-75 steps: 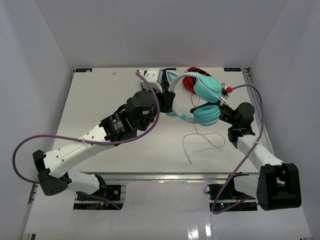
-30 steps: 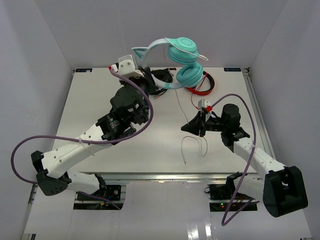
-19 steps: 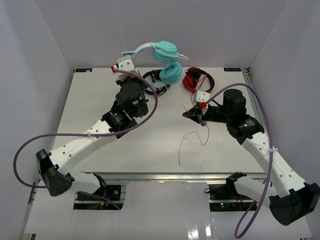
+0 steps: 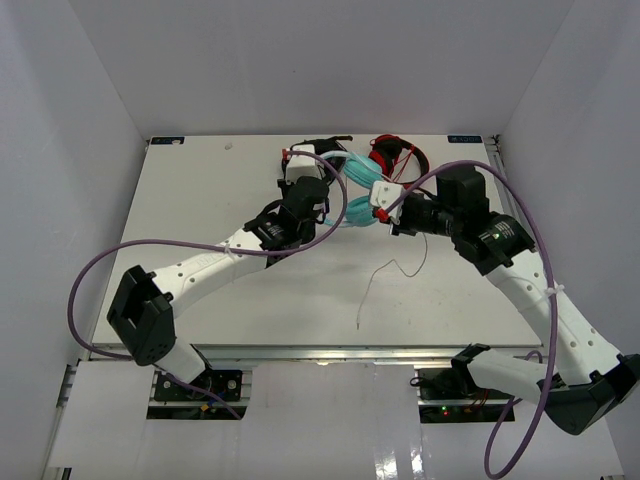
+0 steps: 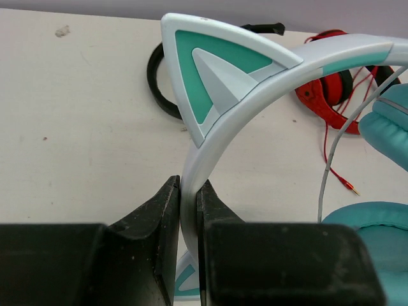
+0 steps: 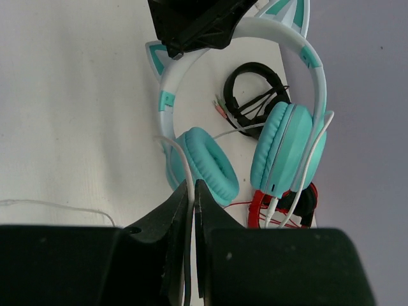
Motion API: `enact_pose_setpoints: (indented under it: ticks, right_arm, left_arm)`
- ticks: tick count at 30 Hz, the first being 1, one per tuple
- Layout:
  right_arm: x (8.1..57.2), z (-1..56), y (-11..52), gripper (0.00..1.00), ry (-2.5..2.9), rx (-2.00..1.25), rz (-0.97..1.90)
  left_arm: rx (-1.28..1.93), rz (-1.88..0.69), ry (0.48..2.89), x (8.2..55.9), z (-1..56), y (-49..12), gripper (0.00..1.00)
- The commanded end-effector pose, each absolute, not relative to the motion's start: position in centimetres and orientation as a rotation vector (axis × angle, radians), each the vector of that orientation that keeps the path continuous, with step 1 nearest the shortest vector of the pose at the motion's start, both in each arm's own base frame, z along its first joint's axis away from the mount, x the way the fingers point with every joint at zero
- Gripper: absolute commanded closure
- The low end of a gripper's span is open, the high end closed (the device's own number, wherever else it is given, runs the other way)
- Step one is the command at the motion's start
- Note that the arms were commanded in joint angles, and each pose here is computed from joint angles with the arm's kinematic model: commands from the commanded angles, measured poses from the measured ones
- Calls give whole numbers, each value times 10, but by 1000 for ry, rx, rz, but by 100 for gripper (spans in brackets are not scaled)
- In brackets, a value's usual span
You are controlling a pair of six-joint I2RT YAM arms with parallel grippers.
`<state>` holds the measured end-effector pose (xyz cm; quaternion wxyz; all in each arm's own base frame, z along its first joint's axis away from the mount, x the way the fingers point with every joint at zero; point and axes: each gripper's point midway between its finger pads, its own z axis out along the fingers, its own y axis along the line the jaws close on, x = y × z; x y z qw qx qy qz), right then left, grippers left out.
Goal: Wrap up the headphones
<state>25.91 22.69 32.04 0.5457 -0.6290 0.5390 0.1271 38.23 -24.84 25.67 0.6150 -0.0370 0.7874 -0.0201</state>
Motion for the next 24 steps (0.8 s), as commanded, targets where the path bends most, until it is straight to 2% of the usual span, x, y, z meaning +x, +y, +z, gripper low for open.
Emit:
enact_pose_setpoints:
  ticks: [1,12,24]
  right_arm:
    - [275,325,222,88,1244,-1499,156]
    - [297,325,208,86,1273,-1445,-10]
    - [307,324,198,84,1271,-1457,-111]
  left_arm:
    - [-59,-260,1818,379,267,-281,100]
    - [109,-382,1978,348,220,-303,100]
    - [148,-413,2029,335,203,-304,100]
